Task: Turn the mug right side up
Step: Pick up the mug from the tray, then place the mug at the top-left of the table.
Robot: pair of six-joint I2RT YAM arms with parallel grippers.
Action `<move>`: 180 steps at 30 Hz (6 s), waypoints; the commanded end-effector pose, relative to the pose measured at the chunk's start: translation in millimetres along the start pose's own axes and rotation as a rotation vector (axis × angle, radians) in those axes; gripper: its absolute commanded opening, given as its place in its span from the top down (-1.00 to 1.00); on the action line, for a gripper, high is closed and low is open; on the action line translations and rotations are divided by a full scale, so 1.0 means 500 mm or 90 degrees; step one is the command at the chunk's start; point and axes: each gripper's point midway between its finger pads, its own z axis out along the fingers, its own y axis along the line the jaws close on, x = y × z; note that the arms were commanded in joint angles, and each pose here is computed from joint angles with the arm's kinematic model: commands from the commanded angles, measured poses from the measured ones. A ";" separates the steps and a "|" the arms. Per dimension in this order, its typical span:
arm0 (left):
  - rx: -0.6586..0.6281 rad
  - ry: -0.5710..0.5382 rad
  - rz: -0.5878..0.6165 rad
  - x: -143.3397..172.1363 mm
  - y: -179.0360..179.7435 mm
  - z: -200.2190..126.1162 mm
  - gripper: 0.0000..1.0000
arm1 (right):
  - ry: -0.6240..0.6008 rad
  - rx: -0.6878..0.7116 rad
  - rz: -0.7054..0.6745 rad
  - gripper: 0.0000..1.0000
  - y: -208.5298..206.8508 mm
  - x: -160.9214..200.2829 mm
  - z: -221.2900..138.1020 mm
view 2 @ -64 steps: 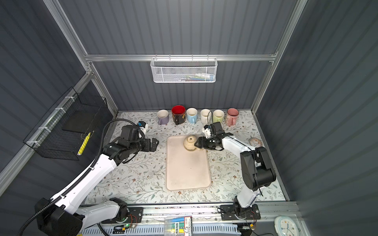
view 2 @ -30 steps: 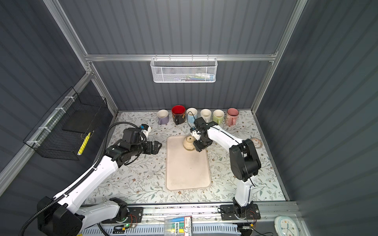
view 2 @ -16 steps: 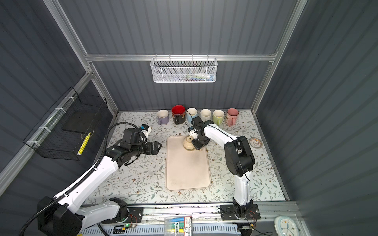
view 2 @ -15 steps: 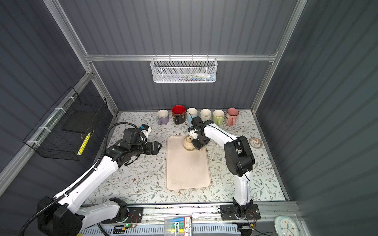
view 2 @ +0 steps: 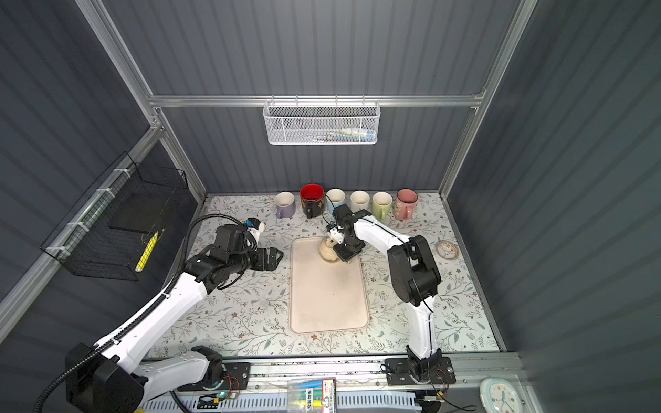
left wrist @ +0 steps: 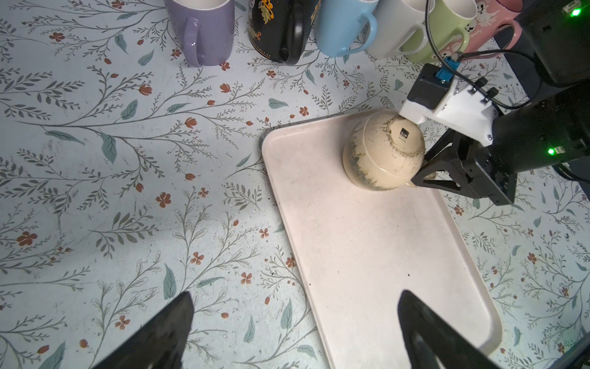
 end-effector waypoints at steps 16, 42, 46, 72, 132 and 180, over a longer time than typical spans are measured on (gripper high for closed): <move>0.047 -0.033 -0.016 -0.004 -0.025 -0.008 -0.99 | -0.042 0.011 0.021 1.00 -0.004 -0.010 -0.011; 0.197 -0.135 -0.085 0.015 -0.075 0.012 -0.99 | -0.255 -0.060 0.017 1.00 0.082 -0.042 -0.104; 0.285 -0.179 -0.100 0.027 -0.105 -0.004 -0.97 | -0.328 -0.087 0.023 1.00 0.096 -0.065 -0.147; 0.642 -0.334 -0.105 -0.028 -0.236 -0.019 -0.09 | -0.625 -0.343 0.025 1.00 0.201 -0.136 -0.442; 0.743 -0.433 -0.057 -0.190 -0.323 -0.101 0.49 | -0.732 -0.558 -0.044 1.00 0.299 -0.108 -0.555; 0.259 -0.390 -0.074 -0.131 -0.129 0.014 1.00 | -0.737 -0.437 0.055 -0.32 0.172 -0.065 -0.489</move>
